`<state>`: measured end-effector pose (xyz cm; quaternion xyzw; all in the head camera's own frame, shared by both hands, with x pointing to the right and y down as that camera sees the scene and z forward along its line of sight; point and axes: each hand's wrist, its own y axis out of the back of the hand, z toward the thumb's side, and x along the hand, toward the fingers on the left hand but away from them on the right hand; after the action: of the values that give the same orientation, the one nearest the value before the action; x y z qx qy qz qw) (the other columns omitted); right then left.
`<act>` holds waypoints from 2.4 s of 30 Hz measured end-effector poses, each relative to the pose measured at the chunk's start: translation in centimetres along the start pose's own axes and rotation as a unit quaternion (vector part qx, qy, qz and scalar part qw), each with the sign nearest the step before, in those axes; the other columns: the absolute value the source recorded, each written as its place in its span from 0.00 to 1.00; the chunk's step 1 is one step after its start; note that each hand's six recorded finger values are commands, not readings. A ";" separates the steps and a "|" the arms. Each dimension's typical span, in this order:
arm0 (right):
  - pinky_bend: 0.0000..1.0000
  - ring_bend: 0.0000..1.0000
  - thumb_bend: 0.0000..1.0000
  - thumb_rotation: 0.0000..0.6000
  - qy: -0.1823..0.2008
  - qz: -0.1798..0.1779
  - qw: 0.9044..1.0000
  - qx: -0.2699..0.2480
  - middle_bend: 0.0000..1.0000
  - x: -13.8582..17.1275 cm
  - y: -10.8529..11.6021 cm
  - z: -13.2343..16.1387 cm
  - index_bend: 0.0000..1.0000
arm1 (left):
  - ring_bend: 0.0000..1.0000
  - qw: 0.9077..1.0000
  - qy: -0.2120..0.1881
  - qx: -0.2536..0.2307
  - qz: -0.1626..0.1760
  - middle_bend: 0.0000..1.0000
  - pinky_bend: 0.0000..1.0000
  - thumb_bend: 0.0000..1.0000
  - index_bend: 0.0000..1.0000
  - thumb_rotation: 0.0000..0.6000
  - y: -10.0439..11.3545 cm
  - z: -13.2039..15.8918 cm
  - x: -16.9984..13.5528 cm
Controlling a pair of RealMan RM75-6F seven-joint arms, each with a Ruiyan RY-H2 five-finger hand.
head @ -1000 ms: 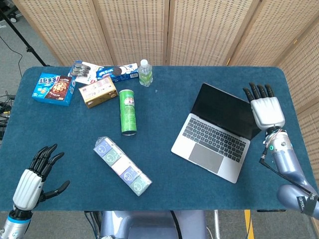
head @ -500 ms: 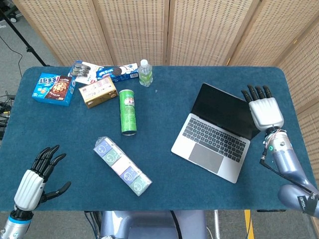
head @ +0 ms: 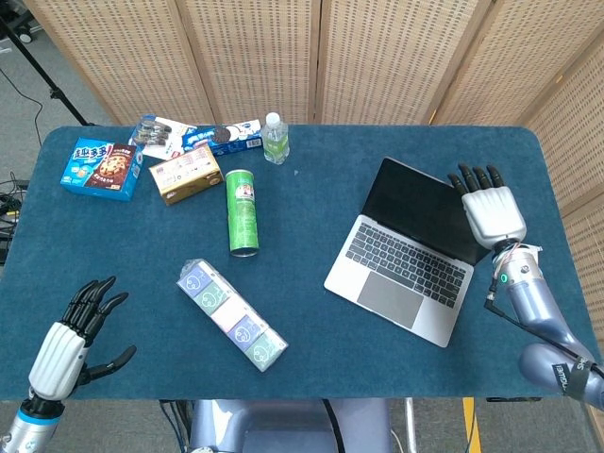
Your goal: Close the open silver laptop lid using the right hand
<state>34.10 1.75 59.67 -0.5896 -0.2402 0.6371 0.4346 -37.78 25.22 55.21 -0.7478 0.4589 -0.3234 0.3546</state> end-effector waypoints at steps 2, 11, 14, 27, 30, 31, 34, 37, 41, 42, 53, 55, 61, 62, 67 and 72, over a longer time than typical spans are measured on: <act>0.00 0.04 0.13 1.00 0.000 0.002 1.000 -0.001 0.03 -0.1 -0.2 0.1 0.05 | 0.08 1.000 0.000 0.000 0.000 0.00 0.08 0.22 0.15 1.00 0.0 0.0 0.0; 0.06 0.20 0.13 1.00 -0.002 0.002 1.000 -0.004 0.17 -0.2 -0.4 -0.2 0.13 | 0.08 1.000 -0.001 0.001 -0.003 0.00 0.08 0.22 0.15 1.00 -0.1 0.0 0.0; 0.08 0.23 0.13 1.00 -0.001 0.000 1.000 -0.004 0.20 -0.1 -0.3 -0.3 0.15 | 0.08 1.000 -0.001 0.001 -0.005 0.00 0.08 0.22 0.15 1.00 -0.2 0.1 0.0; 0.10 0.25 0.13 1.00 0.004 0.006 1.000 -0.005 0.21 0.8 -0.5 0.0 0.16 | 0.09 1.000 -0.002 -0.001 -0.010 0.00 0.08 0.22 0.15 1.00 -0.4 0.0 0.0; 0.11 0.25 0.13 1.00 0.005 0.010 1.000 -0.005 0.21 1.3 -0.5 0.3 0.16 | 0.09 1.000 -0.001 -0.002 -0.010 0.00 0.08 0.22 0.15 1.00 -0.3 0.0 0.0; 0.11 0.25 0.13 1.00 0.005 0.010 1.000 -0.005 0.21 1.5 -0.6 0.4 0.16 | 0.09 1.000 -0.001 -0.003 -0.010 0.00 0.08 0.22 0.15 1.00 -0.3 0.0 0.0; 0.11 0.25 0.13 1.00 0.005 0.012 1.000 -0.005 0.21 2.0 -0.7 0.6 0.16 | 0.09 1.000 -0.002 -0.005 -0.010 0.00 0.08 0.22 0.15 1.00 -0.3 0.0 0.0; 0.11 0.25 0.13 1.00 0.004 0.015 1.000 -0.005 0.21 2.4 -0.8 0.8 0.16 | 0.09 1.000 -0.002 -0.008 -0.010 0.00 0.08 0.22 0.15 1.00 -0.2 -0.1 0.0; 0.11 0.25 0.13 1.00 0.004 0.019 1.000 -0.004 0.21 3.0 -1.1 1.1 0.16 | 0.09 1.000 -0.002 -0.011 -0.010 0.00 0.08 0.22 0.15 1.00 -0.1 -0.1 0.0; 0.11 0.25 0.13 1.00 0.004 0.020 1.000 -0.003 0.21 3.1 -1.1 1.2 0.16 | 0.09 1.000 -0.002 -0.012 -0.010 0.00 0.08 0.22 0.15 1.00 -0.1 -0.1 0.0; 0.11 0.25 0.13 1.00 0.011 0.034 0.999 0.010 0.19 4.5 -1.6 2.9 0.15 | 0.09 1.000 0.001 -0.023 -0.013 0.00 0.08 0.22 0.15 1.00 0.1 -0.4 0.0; 0.11 0.25 0.13 1.00 0.012 0.036 0.999 0.015 0.19 4.9 -1.8 3.2 0.14 | 0.09 1.000 0.001 -0.024 -0.014 0.00 0.08 0.22 0.15 1.00 0.1 -0.3 0.0; 0.11 0.24 0.13 1.00 0.005 0.044 0.999 0.022 0.18 6.0 -2.6 3.3 0.14 | 0.09 0.999 -0.002 -0.028 -0.016 0.00 0.08 0.22 0.15 1.00 0.1 -0.3 -0.1; 0.11 0.24 0.13 1.00 0.003 0.045 0.999 0.023 0.18 6.2 -2.6 3.2 0.14 | 0.09 0.999 -0.002 -0.027 -0.016 0.00 0.08 0.22 0.15 1.00 0.1 -0.2 -0.1; 0.11 0.24 0.13 1.00 -0.005 0.045 0.999 0.028 0.18 6.8 -2.5 2.9 0.13 | 0.09 0.999 -0.003 -0.027 -0.019 0.00 0.08 0.22 0.15 1.00 0.0 -0.1 -0.1; 0.11 0.24 0.13 1.00 -0.007 0.042 0.999 0.031 0.18 7.1 -1.9 2.8 0.13 | 0.09 0.999 -0.004 -0.026 -0.019 0.00 0.08 0.22 0.15 1.00 -0.1 -0.1 -0.1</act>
<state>32.48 9.25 57.87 -0.5814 -0.1980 0.6659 0.4235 -37.82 25.31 55.32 -0.7666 0.4514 -0.3149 0.3307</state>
